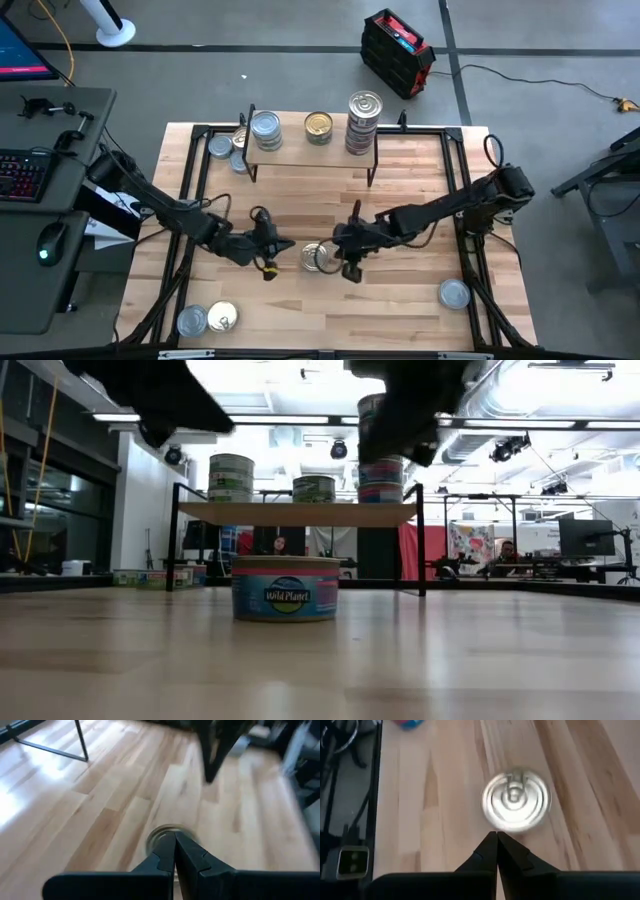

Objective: Stack canned seafood by type on shelf
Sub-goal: Stack the blue pink tuna can on top of the other blue pink tuna cans on the shelf

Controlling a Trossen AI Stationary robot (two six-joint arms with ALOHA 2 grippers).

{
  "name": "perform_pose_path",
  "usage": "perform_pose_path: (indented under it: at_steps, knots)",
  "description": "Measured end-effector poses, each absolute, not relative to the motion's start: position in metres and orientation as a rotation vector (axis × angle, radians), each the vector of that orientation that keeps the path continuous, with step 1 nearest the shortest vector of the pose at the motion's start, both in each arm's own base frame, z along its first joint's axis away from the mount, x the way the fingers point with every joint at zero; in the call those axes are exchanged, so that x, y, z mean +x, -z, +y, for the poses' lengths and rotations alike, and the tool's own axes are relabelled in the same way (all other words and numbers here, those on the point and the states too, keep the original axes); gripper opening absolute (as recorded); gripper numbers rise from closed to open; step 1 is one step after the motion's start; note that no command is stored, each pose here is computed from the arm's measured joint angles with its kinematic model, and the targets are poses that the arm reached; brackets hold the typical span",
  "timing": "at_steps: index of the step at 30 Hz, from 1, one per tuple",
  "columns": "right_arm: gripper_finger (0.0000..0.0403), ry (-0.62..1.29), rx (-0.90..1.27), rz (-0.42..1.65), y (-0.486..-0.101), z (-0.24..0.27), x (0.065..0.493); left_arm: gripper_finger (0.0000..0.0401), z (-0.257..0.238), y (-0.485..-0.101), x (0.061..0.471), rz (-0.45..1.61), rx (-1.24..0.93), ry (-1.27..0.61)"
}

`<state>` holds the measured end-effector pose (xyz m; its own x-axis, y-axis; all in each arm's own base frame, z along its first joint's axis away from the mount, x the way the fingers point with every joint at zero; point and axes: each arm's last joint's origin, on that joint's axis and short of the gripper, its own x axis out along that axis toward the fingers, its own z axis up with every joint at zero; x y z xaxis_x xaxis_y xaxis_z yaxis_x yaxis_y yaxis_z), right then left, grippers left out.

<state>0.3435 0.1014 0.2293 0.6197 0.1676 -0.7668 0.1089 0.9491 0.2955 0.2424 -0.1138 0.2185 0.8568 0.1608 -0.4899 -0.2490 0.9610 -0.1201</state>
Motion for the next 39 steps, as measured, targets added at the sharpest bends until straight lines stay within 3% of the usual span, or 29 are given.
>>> perform_pose_path:
  at_steps: [5,11,18,25,31,39]
  knots:
    - [0.0,-0.022,0.307,1.014,-0.2,0.112,0.331,0.0,-0.116,-0.187,0.266,0.55,-0.078,-0.186]
    - [0.0,-0.01,0.284,1.068,-0.158,0.116,0.333,0.0,-0.124,-0.155,0.28,0.608,-0.131,-0.13]
    - [0.0,-0.001,0.277,1.084,-0.135,0.117,0.341,0.0,-0.128,-0.14,0.281,0.646,-0.138,-0.145]
    - [0.0,-0.003,0.301,1.054,-0.131,0.119,0.346,0.0,-0.118,-0.13,0.262,0.636,-0.171,-0.2]
    - [0.0,0.003,0.328,1.056,-0.131,0.12,0.346,0.0,-0.108,-0.145,0.245,0.47,-0.244,-0.093]
    - [0.0,-0.016,0.33,0.995,-0.135,0.12,0.352,0.0,-0.093,-0.129,0.234,0.493,-0.251,0.012]
